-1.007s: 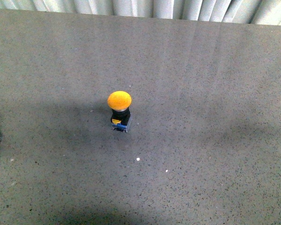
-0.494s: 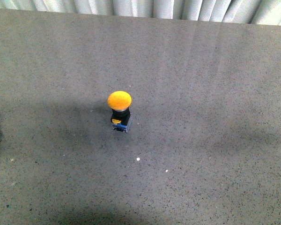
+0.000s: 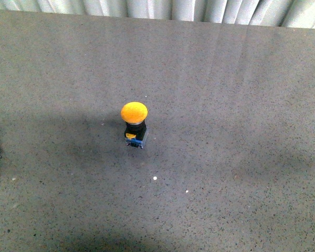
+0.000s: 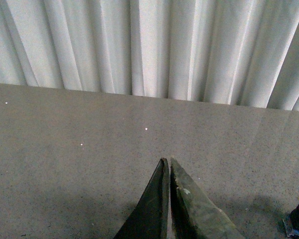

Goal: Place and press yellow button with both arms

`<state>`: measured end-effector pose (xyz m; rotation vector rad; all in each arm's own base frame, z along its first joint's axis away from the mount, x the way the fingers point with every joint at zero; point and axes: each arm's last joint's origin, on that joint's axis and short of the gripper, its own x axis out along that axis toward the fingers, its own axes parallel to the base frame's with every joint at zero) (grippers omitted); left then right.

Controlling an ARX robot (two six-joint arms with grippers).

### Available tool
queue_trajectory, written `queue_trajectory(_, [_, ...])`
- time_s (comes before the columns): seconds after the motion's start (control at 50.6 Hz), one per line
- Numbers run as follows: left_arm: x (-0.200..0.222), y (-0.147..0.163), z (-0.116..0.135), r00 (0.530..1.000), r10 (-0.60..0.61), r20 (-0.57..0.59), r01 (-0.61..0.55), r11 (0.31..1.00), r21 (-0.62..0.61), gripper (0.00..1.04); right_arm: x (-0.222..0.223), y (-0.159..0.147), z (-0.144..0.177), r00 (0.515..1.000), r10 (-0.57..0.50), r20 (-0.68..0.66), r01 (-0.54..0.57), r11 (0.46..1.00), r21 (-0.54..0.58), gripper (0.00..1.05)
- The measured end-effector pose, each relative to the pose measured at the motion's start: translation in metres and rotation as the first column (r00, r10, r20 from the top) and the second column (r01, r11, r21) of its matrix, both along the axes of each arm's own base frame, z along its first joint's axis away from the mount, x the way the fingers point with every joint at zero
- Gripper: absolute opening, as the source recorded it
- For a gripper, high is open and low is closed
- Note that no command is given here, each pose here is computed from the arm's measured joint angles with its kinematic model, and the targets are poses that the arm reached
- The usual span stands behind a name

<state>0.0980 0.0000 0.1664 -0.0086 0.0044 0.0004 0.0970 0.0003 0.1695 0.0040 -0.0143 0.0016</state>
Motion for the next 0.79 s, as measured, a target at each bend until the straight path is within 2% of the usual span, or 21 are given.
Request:
queue_trajectory(0.138, [0.0, 0.0, 0.0, 1.0, 0.0, 0.0, 0.0, 1.0, 0.0, 0.31, -0.0001, 0.0, 0.0001, 1.0, 0.0, 0.001, 0.0, 1.0, 0.0, 0.3])
queue_trajectory(0.217, [0.0, 0.0, 0.0, 1.0, 0.0, 0.0, 0.0, 1.0, 0.0, 0.48, -0.0001, 0.0, 0.0001, 1.0, 0.0, 0.001, 0.0, 1.0, 0.0, 0.48])
queue_trajectory(0.494, [0.0, 0.0, 0.0, 1.0, 0.0, 0.0, 0.0, 1.0, 0.0, 0.96, -0.0001, 0.0, 0.0002, 1.0, 0.0, 0.002, 0.0, 1.0, 0.0, 0.94])
queue_trajectory(0.513, [0.0, 0.0, 0.0, 1.0, 0.0, 0.0, 0.0, 1.0, 0.003, 0.97, -0.0001, 0.0, 0.0002, 1.0, 0.0, 0.002, 0.0, 1.0, 0.0, 0.97])
queue_trajectory(0.553, [0.0, 0.0, 0.0, 1.0, 0.0, 0.0, 0.0, 1.0, 0.003, 0.95, -0.0001, 0.0, 0.0001, 1.0, 0.0, 0.001, 0.0, 1.0, 0.0, 0.95])
queue_trajectory(0.79, [0.0, 0.0, 0.0, 1.0, 0.0, 0.0, 0.0, 1.0, 0.003, 0.96, -0.0001, 0.0, 0.0001, 1.0, 0.0, 0.001, 0.0, 1.0, 0.0, 0.96])
